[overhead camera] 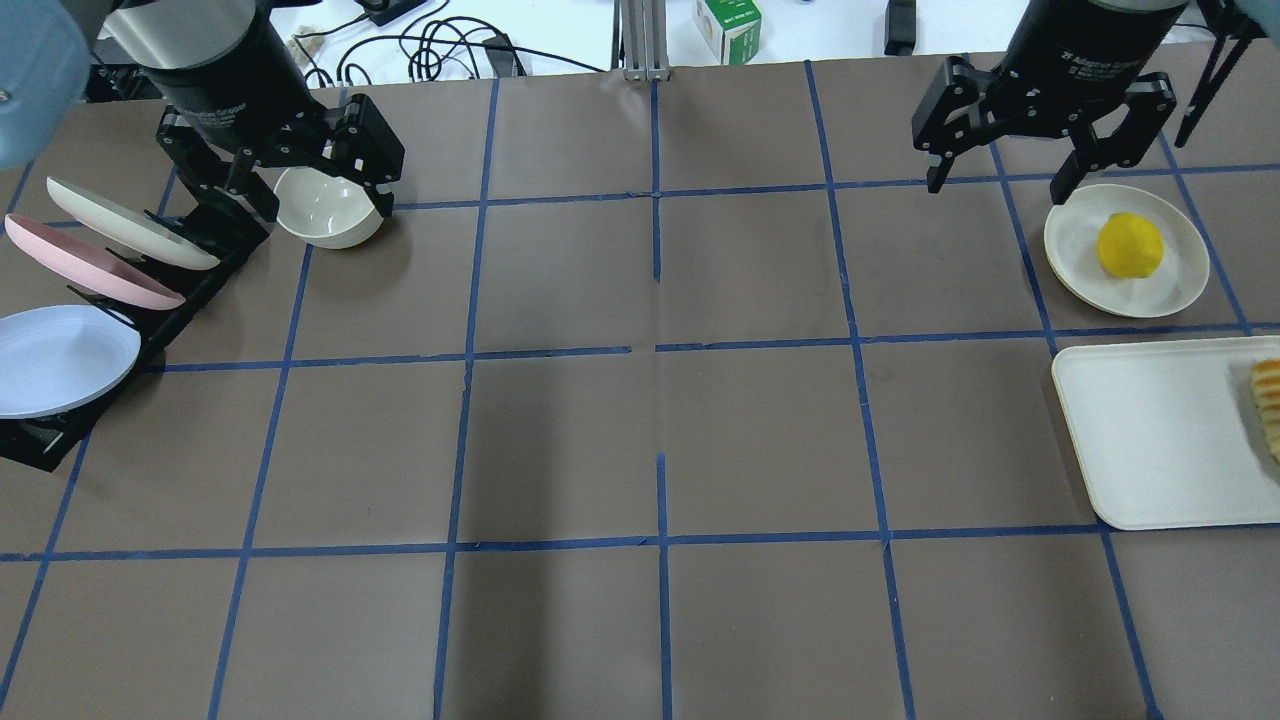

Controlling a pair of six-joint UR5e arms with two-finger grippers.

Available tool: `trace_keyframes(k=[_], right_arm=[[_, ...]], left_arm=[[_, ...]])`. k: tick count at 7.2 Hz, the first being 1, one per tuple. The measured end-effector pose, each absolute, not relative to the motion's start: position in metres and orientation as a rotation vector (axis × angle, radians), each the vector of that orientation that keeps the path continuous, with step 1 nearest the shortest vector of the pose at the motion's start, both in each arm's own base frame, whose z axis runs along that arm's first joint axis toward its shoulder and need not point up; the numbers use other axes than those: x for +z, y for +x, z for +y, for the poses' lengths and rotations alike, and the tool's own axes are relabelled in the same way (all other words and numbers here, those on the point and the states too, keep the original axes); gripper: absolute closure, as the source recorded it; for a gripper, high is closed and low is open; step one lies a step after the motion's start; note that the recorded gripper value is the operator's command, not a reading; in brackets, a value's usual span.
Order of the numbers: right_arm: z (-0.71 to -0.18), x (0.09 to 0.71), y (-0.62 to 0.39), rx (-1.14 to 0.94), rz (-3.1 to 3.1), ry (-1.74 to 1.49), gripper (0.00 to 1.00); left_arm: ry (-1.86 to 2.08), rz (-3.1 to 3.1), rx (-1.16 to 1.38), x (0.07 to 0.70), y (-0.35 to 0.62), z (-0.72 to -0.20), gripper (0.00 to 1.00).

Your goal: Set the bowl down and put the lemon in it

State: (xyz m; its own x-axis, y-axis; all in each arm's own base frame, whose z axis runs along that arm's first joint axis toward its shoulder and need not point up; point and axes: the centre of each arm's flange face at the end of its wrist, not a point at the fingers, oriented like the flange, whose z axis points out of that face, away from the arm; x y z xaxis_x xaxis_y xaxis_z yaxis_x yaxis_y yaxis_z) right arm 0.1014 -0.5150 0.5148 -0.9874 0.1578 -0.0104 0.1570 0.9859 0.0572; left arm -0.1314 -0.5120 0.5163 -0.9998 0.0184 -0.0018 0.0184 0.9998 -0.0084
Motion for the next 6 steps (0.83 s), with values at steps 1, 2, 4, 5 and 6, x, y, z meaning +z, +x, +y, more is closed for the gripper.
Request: trace_keyframes(k=[1,2,4,5,6], right_arm=[[-0.515,0.515,0.101,0.088,3.118,0.243,0.0],[-0.515,0.515,0.101,0.088,3.118,0.238,0.0],[-0.516,0.514,0.1,0.089,3.119,0.239,0.0],[-0.517,0.514,0.098,0.09,3.119,0.244,0.0],[-0.518,0.513,0.095,0.09,3.119,0.251,0.0]], left_arm=[[0.042,3.138,-0.008,0.515,-0.131,-0.512,0.0],[0.046,3.134,0.001,0.512,-0.131,-0.514,0.0],[0.065,3.132,0.008,0.503,-0.125,-0.523,0.0],[0.094,3.13,-0.014,0.495,-0.113,-0.538,0.0],[0.079,3.129,-0.031,0.478,-0.089,-0.563,0.0]])
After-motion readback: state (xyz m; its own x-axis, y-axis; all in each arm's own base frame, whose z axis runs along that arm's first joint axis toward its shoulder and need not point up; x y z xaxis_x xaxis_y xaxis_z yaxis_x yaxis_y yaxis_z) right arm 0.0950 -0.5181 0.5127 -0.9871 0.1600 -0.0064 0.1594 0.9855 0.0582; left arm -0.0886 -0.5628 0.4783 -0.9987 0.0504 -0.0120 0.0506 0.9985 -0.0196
